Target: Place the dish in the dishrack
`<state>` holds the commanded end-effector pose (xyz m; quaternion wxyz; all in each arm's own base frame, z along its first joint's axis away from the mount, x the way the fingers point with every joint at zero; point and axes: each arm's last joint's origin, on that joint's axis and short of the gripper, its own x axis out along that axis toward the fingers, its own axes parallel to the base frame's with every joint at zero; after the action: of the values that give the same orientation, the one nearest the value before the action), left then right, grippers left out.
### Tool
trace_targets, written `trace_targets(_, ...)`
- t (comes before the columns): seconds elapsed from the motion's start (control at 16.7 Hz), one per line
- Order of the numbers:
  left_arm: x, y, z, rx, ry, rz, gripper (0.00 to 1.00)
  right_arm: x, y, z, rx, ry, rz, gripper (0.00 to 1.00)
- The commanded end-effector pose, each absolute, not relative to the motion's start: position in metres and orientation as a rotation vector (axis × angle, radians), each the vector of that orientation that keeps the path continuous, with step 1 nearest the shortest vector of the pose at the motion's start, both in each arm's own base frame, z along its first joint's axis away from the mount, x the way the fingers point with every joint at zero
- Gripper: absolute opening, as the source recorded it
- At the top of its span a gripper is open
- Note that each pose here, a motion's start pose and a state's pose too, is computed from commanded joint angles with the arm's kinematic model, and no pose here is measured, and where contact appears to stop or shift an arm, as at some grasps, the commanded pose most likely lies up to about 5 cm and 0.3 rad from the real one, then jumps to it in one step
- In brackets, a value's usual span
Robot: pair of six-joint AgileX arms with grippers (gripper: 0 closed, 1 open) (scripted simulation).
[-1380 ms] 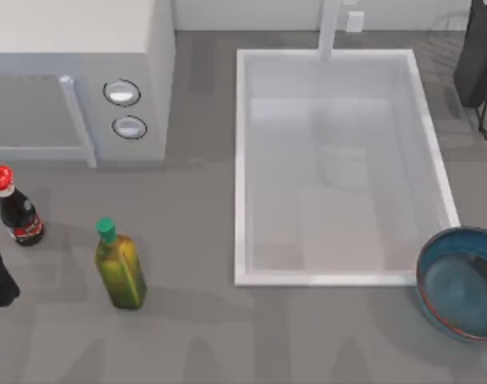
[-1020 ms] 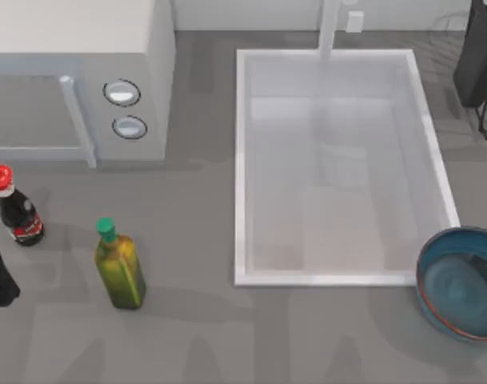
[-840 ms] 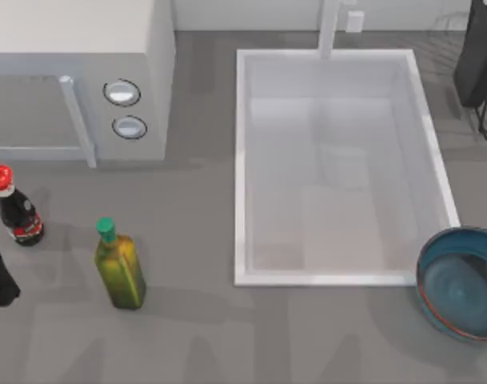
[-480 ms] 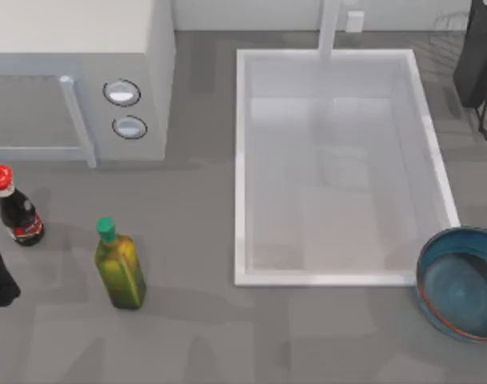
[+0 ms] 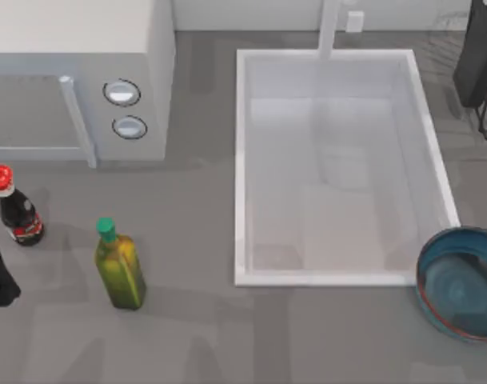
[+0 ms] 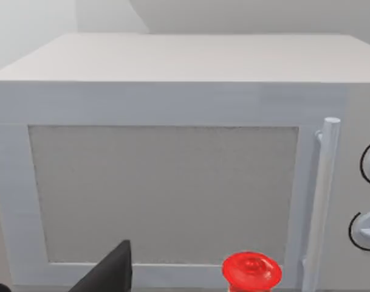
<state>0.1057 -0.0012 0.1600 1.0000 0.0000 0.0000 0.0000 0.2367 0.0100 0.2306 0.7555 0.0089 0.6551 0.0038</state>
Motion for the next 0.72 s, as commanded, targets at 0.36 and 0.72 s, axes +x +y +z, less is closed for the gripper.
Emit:
trace_targets(0.36, 0.106, -0.001, 0.160, 0.000, 0.000, 0.000, 1.00, 0.244, 0.011, 0.231, 0.017, 1.470, 0.005, 1.00)
trace_targets(0.72, 0.106, -0.001, 0.160, 0.000, 0.000, 0.000, 1.00, 0.250, 0.011, 0.202, 0.016, 1.471, 0.005, 1.00)
